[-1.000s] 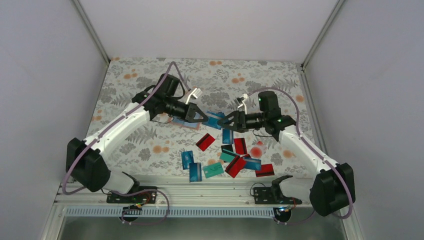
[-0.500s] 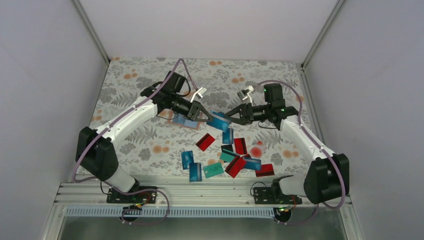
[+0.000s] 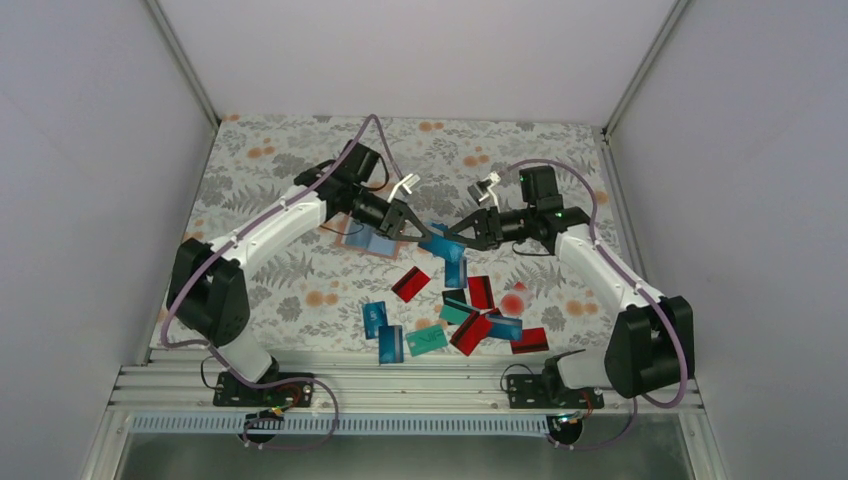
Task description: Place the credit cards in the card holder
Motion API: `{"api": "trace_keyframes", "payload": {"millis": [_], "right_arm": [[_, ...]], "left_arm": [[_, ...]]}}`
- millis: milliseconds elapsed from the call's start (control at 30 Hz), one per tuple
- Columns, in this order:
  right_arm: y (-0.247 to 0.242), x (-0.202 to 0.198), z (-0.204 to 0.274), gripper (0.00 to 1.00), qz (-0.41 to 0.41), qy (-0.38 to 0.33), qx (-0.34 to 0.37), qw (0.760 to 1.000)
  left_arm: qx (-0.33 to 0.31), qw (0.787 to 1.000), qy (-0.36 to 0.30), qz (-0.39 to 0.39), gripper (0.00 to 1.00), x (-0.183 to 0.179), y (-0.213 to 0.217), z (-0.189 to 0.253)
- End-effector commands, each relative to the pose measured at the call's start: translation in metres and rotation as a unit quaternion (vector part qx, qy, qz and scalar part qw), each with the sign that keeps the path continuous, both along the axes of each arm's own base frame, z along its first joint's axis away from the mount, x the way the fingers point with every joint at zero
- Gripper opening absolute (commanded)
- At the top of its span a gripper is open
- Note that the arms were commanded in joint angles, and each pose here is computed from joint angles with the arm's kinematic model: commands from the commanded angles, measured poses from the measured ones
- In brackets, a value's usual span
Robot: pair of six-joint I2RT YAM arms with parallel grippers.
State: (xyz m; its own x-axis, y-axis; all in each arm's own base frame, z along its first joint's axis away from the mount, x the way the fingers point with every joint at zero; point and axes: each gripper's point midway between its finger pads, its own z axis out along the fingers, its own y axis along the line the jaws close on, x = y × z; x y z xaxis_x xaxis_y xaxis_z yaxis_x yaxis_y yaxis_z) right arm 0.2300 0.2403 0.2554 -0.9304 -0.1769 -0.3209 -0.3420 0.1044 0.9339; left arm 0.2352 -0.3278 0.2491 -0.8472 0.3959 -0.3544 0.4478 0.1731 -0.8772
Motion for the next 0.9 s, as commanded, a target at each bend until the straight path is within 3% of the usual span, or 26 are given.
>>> {"api": "trace_keyframes", "payload": {"millis": [0, 233, 433, 600, 800, 867], "right_arm": [[0.004, -0.008, 0.000, 0.30, 0.016, -0.004, 0.002, 1.000], [0.005, -0.007, -0.003, 0.05, 0.016, 0.002, 0.000, 1.000], [0.007, -0.004, -0.003, 0.04, 0.017, 0.016, 0.000, 1.000], [0.012, 0.017, 0.015, 0.04, -0.002, 0.013, 0.003, 1.000], [0.018, 0.046, 0.035, 0.04, -0.033, 0.032, 0.009, 0.999], [0.021, 0.052, 0.043, 0.04, -0.036, 0.034, 0.014, 0.999]], "left_arm": [[-0.019, 1.000, -0.018, -0.014, 0.02, 0.005, -0.003, 0.007], [-0.017, 0.999, -0.015, -0.022, 0.02, 0.005, -0.004, 0.004], [-0.018, 1.000, -0.019, -0.015, 0.04, 0.011, -0.007, 0.006], [-0.019, 0.999, -0.032, 0.037, 0.25, 0.033, -0.006, 0.016], [-0.022, 0.990, -0.041, 0.132, 0.60, 0.071, 0.011, 0.029], [-0.034, 0.985, -0.044, 0.163, 0.67, 0.083, 0.020, 0.039]]}}
